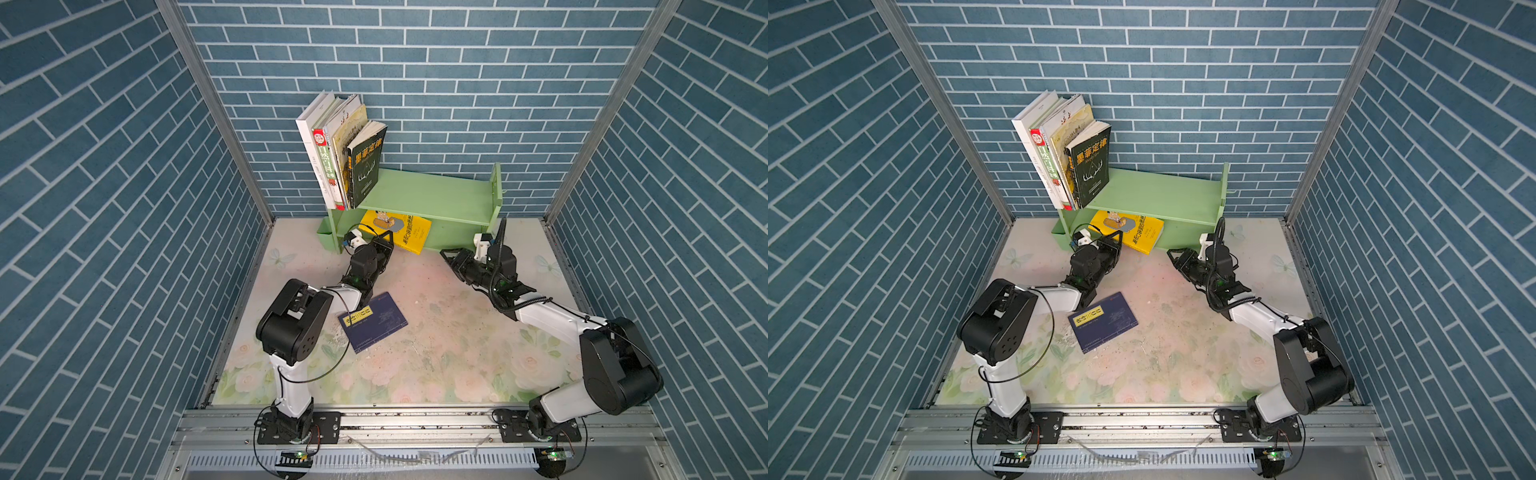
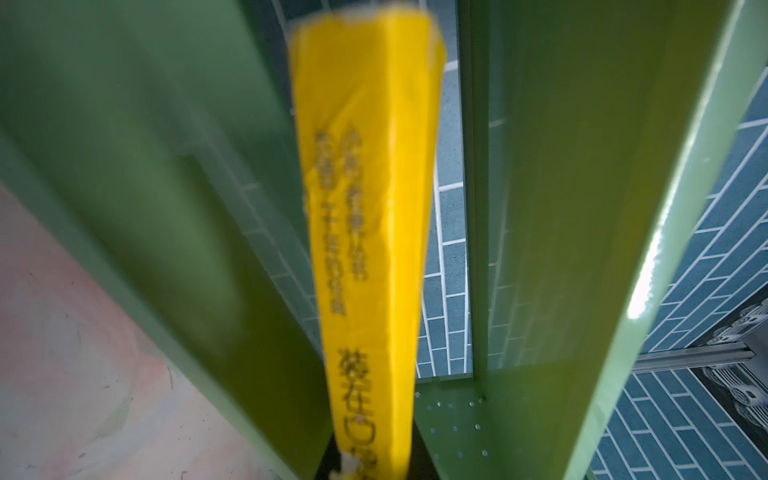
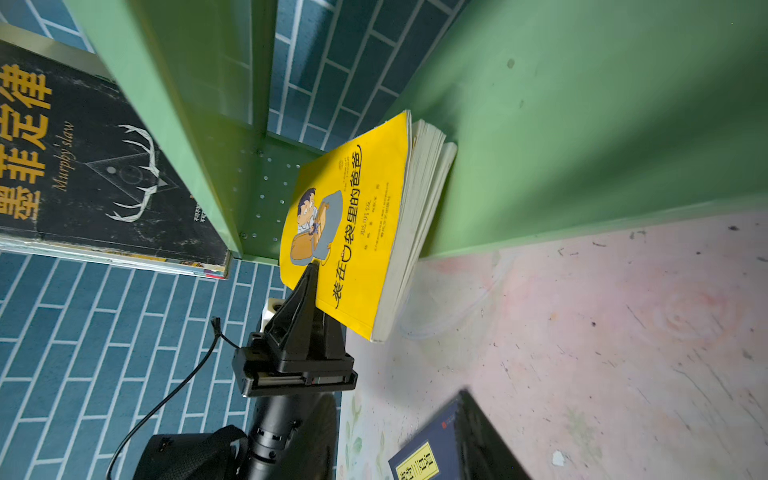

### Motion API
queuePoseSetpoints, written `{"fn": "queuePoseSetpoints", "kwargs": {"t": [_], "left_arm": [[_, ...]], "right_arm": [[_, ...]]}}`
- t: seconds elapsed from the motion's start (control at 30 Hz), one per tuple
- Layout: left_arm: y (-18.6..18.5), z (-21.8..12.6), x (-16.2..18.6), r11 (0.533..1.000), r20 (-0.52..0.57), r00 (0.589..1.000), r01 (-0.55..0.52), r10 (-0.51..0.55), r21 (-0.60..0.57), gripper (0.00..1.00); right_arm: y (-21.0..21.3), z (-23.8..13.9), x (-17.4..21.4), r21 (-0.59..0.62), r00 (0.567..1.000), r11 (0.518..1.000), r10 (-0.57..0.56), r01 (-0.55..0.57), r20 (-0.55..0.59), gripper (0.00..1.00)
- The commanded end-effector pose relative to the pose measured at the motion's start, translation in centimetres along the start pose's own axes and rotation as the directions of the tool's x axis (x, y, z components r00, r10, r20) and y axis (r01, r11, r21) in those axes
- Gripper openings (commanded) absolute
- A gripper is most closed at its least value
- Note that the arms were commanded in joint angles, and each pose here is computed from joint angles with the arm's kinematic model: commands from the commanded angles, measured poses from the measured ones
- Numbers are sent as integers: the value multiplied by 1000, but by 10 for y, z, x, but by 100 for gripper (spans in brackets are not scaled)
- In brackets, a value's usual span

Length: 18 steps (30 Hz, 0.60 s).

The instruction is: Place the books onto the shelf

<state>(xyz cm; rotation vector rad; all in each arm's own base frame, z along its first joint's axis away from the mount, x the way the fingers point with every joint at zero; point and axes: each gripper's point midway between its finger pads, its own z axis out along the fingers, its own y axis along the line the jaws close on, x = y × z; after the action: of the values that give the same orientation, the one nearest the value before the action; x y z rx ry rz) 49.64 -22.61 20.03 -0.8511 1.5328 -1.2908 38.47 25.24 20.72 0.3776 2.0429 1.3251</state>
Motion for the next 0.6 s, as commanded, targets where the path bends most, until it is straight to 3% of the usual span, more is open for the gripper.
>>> {"fn": "queuePoseSetpoints", "kwargs": {"t": [0.0,0.3,0.57], "left_arm": [[-27,2,-18,996,97,995,-28,19,86,2],[-17,8,-24,999,98,994,-46,43,28,9],[-9,8,-45,999,150,988,-32,30,10,8]], "right_arm": [[1,1,1,7,999,999,-35,35,-3,47],[1,1,6,6,999,999,-40,40,-15,47],[-1,-2,8,15,999,999,-39,40,-13,47]]}}
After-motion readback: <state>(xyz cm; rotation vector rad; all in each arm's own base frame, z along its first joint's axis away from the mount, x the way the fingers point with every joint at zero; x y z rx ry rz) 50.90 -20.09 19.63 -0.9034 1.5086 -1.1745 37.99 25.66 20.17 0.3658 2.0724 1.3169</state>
